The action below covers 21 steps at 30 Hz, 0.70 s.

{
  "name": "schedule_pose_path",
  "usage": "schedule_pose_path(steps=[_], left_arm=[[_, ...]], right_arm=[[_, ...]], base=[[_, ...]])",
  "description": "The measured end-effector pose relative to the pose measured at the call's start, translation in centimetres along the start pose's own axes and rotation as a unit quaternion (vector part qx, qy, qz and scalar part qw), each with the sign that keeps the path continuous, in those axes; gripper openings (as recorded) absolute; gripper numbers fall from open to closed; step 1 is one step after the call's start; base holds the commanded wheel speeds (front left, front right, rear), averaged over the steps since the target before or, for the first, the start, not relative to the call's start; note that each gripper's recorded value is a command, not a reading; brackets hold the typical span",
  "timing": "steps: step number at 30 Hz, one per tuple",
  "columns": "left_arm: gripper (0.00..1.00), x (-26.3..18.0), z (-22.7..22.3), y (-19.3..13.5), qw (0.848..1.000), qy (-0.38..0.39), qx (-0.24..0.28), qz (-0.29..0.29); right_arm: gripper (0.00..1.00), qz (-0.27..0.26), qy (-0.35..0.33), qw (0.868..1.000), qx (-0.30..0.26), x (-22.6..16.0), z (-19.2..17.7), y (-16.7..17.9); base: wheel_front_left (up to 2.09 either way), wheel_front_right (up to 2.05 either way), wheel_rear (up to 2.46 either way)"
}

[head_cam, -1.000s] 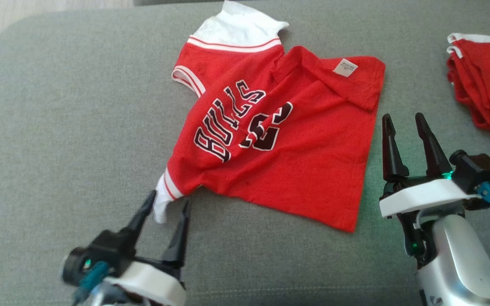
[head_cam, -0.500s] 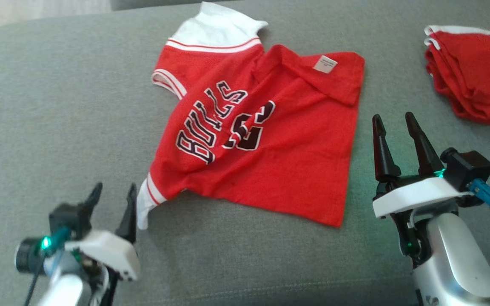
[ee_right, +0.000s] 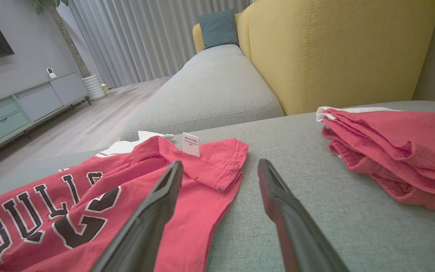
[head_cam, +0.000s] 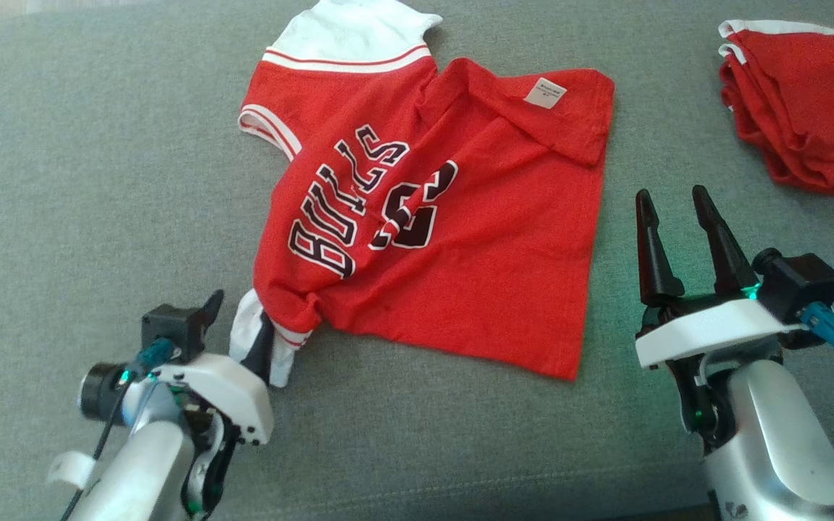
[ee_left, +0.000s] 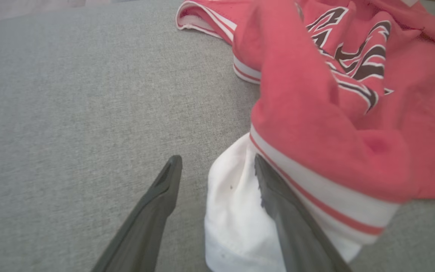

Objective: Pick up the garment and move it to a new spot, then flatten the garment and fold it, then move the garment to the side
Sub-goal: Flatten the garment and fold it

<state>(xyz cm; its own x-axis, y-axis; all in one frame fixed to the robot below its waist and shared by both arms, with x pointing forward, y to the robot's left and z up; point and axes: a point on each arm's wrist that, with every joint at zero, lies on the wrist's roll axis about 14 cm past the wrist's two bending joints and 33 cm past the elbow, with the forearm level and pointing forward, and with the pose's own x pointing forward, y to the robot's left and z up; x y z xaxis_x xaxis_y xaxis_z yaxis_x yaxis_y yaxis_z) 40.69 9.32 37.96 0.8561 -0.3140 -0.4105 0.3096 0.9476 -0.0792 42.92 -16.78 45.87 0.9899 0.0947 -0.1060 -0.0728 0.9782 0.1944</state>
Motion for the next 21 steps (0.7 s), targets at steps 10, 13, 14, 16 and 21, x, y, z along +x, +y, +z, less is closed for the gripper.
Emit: schedule_pose_path(steps=[10,13,14,16,21], left_arm=[[1.0,2.1,-0.6,-0.7,1.0,0.023,0.002,-0.005],[0.28,2.7,-0.4,-0.9,1.0,0.026,0.002,-0.008],[0.0,2.8,-0.3,-1.0,1.0,0.025,0.002,-0.009],[0.0,2.9,-0.3,-1.3,1.0,0.025,0.003,-0.014],[0.0,2.6,0.4,-1.0,1.0,0.01,0.006,-0.007]], right_arm=[[1.0,-0.002,0.002,1.0,-0.001,0.2,-0.1,-0.2],[1.0,-0.002,-0.002,1.0,-0.002,0.5,0.2,-0.3],[1.0,-0.002,-0.003,1.0,-0.002,0.5,0.2,-0.3],[1.0,-0.003,-0.002,1.0,-0.002,0.5,0.2,-0.3],[1.0,0.0,-0.005,1.0,-0.001,0.7,0.4,-0.1]], base=[[0.0,0.0,0.0],[0.0,0.0,0.0],[0.0,0.0,0.0],[0.0,0.0,0.0],[0.0,0.0,0.0]])
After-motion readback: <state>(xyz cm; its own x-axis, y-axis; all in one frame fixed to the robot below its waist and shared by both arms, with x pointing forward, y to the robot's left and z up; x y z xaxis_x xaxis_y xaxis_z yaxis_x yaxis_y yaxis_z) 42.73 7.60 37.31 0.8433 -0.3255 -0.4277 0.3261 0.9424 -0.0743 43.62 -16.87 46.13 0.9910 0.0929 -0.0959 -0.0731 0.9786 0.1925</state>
